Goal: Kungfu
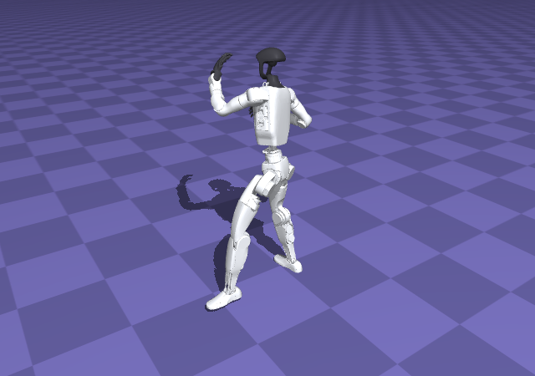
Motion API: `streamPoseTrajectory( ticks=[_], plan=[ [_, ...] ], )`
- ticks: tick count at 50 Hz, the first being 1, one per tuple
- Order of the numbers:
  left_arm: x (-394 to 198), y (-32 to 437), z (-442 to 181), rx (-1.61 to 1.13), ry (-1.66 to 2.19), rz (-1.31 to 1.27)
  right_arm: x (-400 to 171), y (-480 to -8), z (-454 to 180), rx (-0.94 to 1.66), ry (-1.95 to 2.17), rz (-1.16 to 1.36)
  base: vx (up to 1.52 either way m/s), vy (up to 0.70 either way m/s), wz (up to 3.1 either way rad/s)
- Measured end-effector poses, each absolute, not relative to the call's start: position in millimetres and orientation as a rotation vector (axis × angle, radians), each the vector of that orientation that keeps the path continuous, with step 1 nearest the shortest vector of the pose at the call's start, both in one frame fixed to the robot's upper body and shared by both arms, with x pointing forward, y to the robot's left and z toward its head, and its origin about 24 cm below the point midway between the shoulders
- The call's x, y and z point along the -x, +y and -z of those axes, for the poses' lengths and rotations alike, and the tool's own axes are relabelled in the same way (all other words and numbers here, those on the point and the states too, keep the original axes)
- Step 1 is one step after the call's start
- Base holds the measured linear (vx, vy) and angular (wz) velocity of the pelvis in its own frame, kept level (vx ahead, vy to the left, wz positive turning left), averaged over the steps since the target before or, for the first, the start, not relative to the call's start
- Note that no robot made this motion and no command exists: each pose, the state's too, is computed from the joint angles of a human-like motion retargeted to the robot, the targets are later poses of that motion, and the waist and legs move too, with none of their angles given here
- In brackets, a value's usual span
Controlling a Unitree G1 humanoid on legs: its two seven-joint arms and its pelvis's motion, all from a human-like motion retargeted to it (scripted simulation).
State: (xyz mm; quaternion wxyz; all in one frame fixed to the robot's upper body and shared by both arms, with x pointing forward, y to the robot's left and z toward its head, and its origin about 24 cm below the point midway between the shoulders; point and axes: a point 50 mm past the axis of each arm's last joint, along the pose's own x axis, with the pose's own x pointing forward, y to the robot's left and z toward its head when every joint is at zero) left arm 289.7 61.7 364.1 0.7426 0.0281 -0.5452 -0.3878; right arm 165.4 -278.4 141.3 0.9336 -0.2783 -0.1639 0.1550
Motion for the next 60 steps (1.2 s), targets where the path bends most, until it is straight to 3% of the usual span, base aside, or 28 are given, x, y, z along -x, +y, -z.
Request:
streamPoseTrajectory(
  ticks=[6,12,18,23,25,27,34,52,60],
  plan=[
    [-286.8,95.9,-394.3,-0.531,-1.301,0.563,-196.0,-269.4,-195.5,0.861,-0.501,-0.431,0.14,0.45,1.47],
    [-282.9,105.4,-417.9,-0.76,-1.367,0.451,-225.4,-257.7,-268.2,1.112,-0.782,-0.384,0.03,0.29,2.38],
    [-268.5,94.4,-450.8,-0.974,-1.49,0.35,-272.6,-292.2,-329.4,1.577,-0.8,-0.033,-0.06,-0.05,2.22],
    [-256.5,104.3,-471.8,-1.191,-1.562,0.136,-360.5,-351.9,-311.6,1.879,-0.116,0.468,-0.11,-0.3,0.6],
    [-252.0,101.3,-474.0,-1.209,-1.591,0.114,-356.3,-374.4,-297.4,1.829,0.293,0.567,-0.01,-0.2,1.18],
    [-245.7,97.0,-476.6,-1.227,-1.623,0.116,-355.4,-373.4,-295.4,1.763,0.345,0.501,-0.04,-0.24,0.85],
    [-238.3,102.8,-481.1,-1.332,-1.629,0.054,-365.2,-348.1,-319.9,1.928,0.098,0.531,-0.02,-0.08,0.19],
    [-236.4,101.8,-478.8,-1.301,-1.673,0.014,-368.9,-347.6,-300.3,1.825,0.09,0.539,0.0,0.0,-0.02],
    [-242.0,103.0,-469.8,-1.281,-1.662,0.025,-374.1,-341.0,-291.1,1.664,0.051,0.552,0.05,0.04,-0.18]
  ],
)
